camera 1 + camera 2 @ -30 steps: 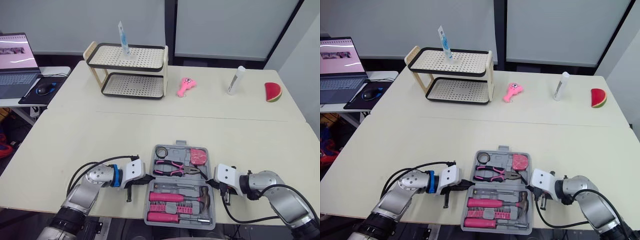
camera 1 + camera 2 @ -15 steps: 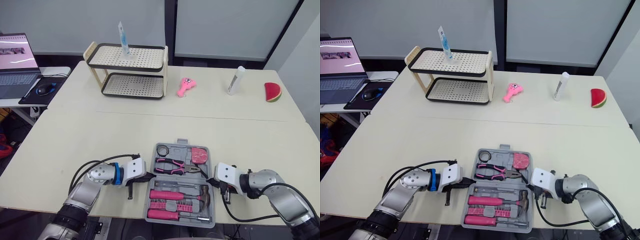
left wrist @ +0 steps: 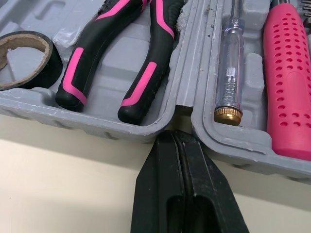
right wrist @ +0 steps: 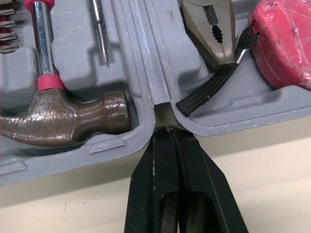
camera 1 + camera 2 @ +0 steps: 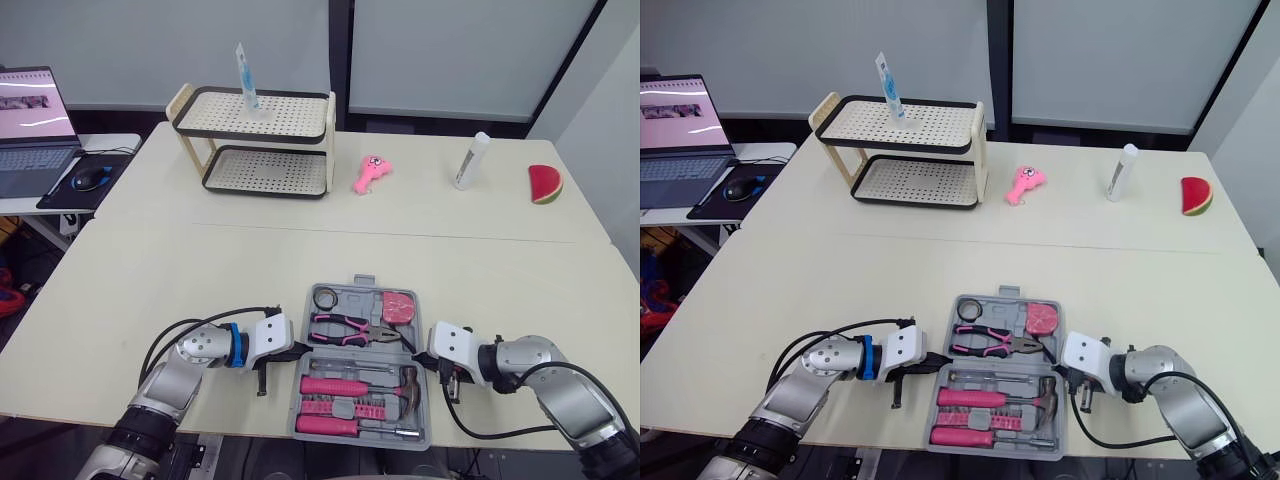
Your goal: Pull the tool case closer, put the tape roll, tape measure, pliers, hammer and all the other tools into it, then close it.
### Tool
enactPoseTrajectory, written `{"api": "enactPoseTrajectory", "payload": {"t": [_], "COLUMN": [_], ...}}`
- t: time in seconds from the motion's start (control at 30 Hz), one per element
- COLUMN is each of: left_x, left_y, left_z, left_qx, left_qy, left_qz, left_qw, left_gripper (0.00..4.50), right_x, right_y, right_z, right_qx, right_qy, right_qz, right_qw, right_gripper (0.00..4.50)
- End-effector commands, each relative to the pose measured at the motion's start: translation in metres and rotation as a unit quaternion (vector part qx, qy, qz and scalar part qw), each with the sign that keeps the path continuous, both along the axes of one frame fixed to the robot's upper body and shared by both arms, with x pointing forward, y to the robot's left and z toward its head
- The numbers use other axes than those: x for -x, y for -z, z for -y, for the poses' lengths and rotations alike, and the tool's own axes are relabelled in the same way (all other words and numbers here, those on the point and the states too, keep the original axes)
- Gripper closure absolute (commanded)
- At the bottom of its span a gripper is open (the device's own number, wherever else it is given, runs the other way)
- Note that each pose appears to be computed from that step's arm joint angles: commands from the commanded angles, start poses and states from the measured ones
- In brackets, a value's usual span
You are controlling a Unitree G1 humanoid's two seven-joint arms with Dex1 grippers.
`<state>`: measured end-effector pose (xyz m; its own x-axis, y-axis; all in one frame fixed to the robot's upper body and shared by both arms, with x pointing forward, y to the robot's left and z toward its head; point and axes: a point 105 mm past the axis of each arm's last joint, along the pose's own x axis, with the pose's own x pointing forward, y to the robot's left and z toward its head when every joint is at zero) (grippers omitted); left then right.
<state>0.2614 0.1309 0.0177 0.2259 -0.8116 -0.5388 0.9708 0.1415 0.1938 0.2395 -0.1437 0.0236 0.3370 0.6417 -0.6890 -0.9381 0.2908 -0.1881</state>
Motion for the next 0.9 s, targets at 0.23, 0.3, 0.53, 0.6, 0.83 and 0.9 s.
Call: {"api": "enactPoseTrajectory", "payload": {"t": [0.23,0.3,0.53,0.6,0.83,0.9], "left_x": [0.002,0.002,-0.003,-0.002,0.060,0.069], "left_y": [-0.007,-0.008,-0.017,-0.026,-0.057,-0.058], "left_z": [0.010,0.002,-0.028,-0.036,-0.011,0.000], "left_qx": [0.018,0.013,0.000,0.007,0.047,0.050], "left_qy": [0.013,0.003,-0.030,-0.032,0.115,0.139], "left_qz": [0.002,-0.001,0.002,0.005,-0.043,-0.052], "left_qw": [1.000,1.000,1.000,0.999,0.991,0.988], "left_gripper": [4.50,4.50,4.50,4.50,4.50,4.50], "right_x": [-0.004,-0.005,-0.005,-0.002,0.011,0.014], "right_y": [-0.014,-0.016,-0.030,-0.037,-0.056,-0.057], "right_z": [-0.006,0.002,0.024,0.029,0.029,0.026], "right_qx": [-0.012,-0.004,0.012,0.010,-0.041,-0.055], "right_qy": [-0.011,0.000,0.036,0.051,0.100,0.111], "right_qz": [0.028,0.035,0.058,0.065,0.080,0.078], "right_qw": [0.999,0.999,0.998,0.997,0.991,0.989], "right_gripper": [4.48,4.48,4.48,4.48,4.48,4.48]}}
